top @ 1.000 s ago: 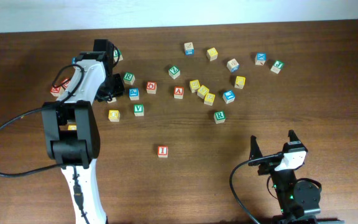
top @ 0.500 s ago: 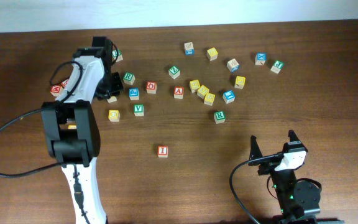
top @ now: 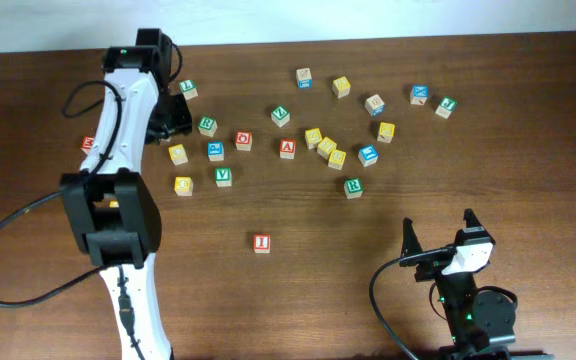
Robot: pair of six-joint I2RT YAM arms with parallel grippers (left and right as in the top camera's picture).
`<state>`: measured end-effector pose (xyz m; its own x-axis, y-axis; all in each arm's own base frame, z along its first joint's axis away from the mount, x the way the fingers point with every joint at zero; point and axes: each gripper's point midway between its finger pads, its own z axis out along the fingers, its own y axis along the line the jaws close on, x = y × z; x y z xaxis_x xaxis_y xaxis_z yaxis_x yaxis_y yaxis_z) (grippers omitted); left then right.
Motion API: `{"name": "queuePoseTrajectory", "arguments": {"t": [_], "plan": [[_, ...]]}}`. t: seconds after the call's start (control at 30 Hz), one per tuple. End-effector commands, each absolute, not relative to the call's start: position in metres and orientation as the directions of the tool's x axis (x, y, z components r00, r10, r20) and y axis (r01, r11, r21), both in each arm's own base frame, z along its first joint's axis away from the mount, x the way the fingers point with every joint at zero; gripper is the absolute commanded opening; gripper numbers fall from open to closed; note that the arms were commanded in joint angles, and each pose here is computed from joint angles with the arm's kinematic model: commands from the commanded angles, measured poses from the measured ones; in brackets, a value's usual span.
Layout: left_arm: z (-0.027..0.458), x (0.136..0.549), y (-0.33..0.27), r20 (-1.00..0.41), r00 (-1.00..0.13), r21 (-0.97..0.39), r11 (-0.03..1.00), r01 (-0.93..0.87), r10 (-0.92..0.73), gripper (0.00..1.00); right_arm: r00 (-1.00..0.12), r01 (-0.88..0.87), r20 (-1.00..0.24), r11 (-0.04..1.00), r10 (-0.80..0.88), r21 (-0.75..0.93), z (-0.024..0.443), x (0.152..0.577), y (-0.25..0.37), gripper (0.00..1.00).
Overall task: Spell out ICRA
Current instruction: 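Lower the left gripper and grasp the yellow C block, then carry the yellow C block and place it right of the I block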
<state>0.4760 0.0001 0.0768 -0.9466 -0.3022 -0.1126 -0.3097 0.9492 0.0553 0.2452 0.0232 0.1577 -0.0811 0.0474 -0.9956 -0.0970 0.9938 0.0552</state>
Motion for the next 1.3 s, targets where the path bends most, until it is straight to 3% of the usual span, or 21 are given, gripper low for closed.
{"name": "queuePoseTrajectory", "arguments": {"t": [0.0, 0.6, 0.77, 1.27], "plan": [[0.04, 0.468, -0.002, -0.047, -0.965, 0.049, 0.964, -0.26, -0.258, 0.56, -0.085, -0.081, -0.995, 0.995, 0.054, 0.061, 0.155, 0.245, 0.02, 0.98], [0.0, 0.468, 0.006, 0.01, -0.971, 0.004, 0.971, -0.24, -0.24, 0.52, -0.085, -0.081, -0.995, 0.995, 0.054, 0.061, 0.155, 0.245, 0.02, 0.98], [0.0, 0.47, 0.004, 0.005, -0.975, -0.011, 0.975, -0.224, -0.224, 0.35, -0.085, -0.081, -0.995, 0.995, 0.054, 0.061, 0.155, 0.245, 0.02, 0.98], [0.013, 0.478, 0.006, -0.033, -0.975, -0.019, 0.975, -0.22, -0.221, 0.22, -0.085, -0.081, -0.995, 0.995, 0.054, 0.061, 0.155, 0.245, 0.02, 0.98]]}}
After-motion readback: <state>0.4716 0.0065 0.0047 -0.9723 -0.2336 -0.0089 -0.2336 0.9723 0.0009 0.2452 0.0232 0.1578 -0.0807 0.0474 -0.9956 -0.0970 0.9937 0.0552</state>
